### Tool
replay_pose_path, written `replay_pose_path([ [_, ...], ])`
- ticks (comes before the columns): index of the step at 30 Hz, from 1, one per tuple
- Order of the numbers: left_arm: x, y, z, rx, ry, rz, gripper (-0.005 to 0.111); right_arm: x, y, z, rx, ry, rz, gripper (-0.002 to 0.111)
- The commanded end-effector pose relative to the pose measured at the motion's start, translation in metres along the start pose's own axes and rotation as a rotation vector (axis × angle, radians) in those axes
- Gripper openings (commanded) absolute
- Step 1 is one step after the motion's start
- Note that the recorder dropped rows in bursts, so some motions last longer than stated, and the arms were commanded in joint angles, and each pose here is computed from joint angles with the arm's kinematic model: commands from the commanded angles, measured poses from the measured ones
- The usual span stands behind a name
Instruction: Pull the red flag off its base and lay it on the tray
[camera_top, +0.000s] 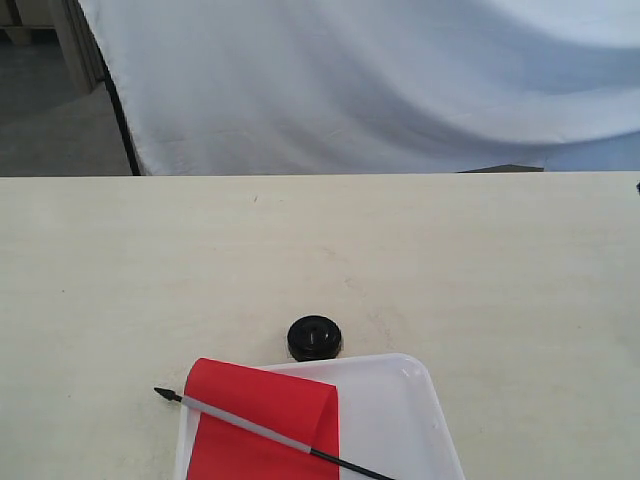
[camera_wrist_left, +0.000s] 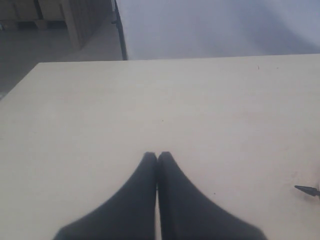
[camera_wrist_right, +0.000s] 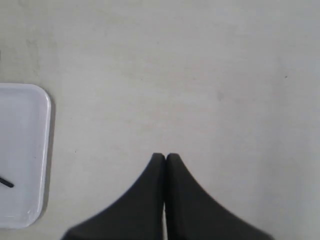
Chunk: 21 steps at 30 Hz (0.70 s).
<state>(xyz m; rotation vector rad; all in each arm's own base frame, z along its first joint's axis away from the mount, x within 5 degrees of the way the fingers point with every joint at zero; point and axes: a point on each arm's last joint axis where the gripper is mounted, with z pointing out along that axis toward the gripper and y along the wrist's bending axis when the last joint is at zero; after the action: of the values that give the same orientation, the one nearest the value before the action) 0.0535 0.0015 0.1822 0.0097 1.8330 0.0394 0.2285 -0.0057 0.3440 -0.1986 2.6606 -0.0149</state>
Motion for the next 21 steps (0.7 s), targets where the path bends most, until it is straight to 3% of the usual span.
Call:
replay_pose_path([
  [1,0.000,0.000,0.000,0.002,-0.006,-0.003,0.000,0.025,0.008,-0.060,0.024,-0.180,-0.003,-0.001],
  [10,0.000,0.000,0.000,0.002,-0.006,-0.003,0.000,0.107,0.027,-0.157,0.101,-0.566,-0.023,-0.001],
  [21,0.000,0.000,0.000,0.002,-0.006,-0.003,0.000,0.209,0.045,-0.207,0.184,-0.894,-0.082,-0.001],
])
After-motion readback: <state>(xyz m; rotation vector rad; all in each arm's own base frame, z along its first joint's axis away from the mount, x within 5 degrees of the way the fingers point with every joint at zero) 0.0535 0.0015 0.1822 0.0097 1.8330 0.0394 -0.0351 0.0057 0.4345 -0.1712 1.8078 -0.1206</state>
